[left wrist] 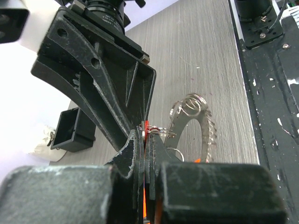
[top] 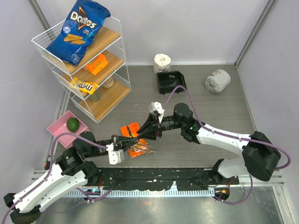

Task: Remove the keys from the keyring

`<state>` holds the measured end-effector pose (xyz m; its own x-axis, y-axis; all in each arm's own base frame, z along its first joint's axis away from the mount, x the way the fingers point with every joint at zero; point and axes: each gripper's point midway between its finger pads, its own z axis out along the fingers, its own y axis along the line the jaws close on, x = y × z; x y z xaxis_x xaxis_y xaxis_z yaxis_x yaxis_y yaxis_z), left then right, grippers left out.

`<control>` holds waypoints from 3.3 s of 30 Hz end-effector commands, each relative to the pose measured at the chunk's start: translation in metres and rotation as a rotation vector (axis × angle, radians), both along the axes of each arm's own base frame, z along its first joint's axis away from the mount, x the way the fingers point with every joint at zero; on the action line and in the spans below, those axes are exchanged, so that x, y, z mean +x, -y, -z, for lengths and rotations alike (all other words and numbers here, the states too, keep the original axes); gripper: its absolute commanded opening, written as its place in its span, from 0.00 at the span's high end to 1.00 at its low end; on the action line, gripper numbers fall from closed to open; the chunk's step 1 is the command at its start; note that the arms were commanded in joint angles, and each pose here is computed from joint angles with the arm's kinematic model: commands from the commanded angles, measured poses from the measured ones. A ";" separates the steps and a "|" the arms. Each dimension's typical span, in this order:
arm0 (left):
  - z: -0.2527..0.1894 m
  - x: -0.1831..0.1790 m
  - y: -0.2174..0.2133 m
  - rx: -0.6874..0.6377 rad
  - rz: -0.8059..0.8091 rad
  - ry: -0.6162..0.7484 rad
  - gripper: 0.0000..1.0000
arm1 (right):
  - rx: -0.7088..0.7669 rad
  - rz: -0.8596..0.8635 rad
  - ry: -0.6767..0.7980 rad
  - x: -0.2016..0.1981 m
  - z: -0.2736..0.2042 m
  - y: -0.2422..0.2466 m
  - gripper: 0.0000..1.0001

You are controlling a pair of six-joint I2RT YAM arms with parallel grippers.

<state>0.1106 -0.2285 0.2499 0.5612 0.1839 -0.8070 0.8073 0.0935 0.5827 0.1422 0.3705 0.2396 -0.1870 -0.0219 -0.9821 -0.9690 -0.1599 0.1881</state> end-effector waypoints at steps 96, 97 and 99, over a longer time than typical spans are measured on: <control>-0.017 0.035 -0.008 -0.004 -0.180 0.053 1.00 | 0.137 0.102 -0.250 0.046 -0.044 0.012 0.95; -0.017 0.036 -0.009 -0.006 -0.189 0.053 1.00 | 0.140 0.117 -0.251 0.048 -0.044 0.013 0.95; -0.017 0.039 -0.011 -0.008 -0.212 0.051 1.00 | 0.140 0.157 -0.237 0.054 -0.043 0.016 0.95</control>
<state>0.1488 -0.2186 0.2398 0.5242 0.3368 -0.7822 0.7653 0.2165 0.6061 0.1905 0.3597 0.2562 -0.4767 0.0644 -0.8767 -0.8786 -0.0692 0.4726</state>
